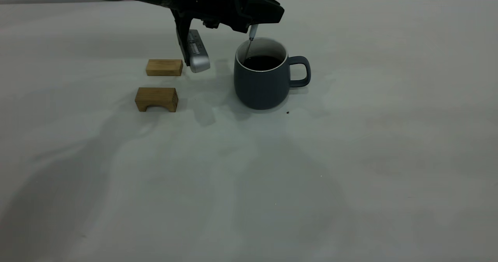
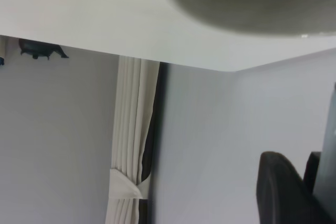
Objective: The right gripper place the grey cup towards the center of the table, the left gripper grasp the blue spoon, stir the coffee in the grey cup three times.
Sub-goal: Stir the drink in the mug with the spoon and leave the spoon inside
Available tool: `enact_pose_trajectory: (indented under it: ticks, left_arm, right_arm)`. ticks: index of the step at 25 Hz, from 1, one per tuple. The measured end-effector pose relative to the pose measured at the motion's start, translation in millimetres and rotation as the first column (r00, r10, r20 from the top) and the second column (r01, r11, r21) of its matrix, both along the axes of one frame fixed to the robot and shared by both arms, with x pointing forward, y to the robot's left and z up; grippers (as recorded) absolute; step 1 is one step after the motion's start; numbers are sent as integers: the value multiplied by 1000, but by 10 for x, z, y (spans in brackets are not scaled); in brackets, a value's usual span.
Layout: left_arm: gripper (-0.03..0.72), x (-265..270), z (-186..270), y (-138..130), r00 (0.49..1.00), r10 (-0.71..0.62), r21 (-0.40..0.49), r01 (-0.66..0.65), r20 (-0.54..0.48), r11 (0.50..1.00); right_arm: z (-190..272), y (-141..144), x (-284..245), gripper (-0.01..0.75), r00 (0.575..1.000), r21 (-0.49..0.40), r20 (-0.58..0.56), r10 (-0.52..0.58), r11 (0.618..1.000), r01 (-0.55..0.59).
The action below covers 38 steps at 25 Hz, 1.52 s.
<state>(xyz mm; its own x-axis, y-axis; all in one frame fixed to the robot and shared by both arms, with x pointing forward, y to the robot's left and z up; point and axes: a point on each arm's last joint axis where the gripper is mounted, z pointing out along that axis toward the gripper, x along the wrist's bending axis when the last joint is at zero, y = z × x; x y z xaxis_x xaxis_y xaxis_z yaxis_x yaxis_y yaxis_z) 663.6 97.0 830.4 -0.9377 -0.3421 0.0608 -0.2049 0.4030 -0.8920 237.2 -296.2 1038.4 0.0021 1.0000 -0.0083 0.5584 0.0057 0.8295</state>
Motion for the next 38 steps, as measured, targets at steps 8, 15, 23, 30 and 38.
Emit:
enact_pose_trajectory:
  ticks: [8, 15, 23, 30, 38]
  left_arm:
    - [137, 104, -110, -180, 999, -27, -8, 27, 30, 1000]
    - [137, 0, -61, -294, 992, -123, -67, 125, 29, 990]
    - [137, 8, -77, -99, 980, -197, -45, 199, 32, 979]
    - [137, 146, -43, 17, 997, -73, -94, 75, 25, 993]
    - [137, 44, -210, -232, 993, -122, -103, 121, -1, 987]
  right_arm:
    - [0, 0, 0, 483, 1000, 0, 0, 0, 1000, 0]
    - [0, 0, 0, 483, 1000, 0, 0, 0, 1000, 0]
    - [0, 0, 0, 483, 1000, 0, 0, 0, 1000, 0]
    - [0, 0, 0, 483, 1000, 0, 0, 0, 1000, 0]
    - [0, 0, 0, 483, 1000, 0, 0, 0, 1000, 0]
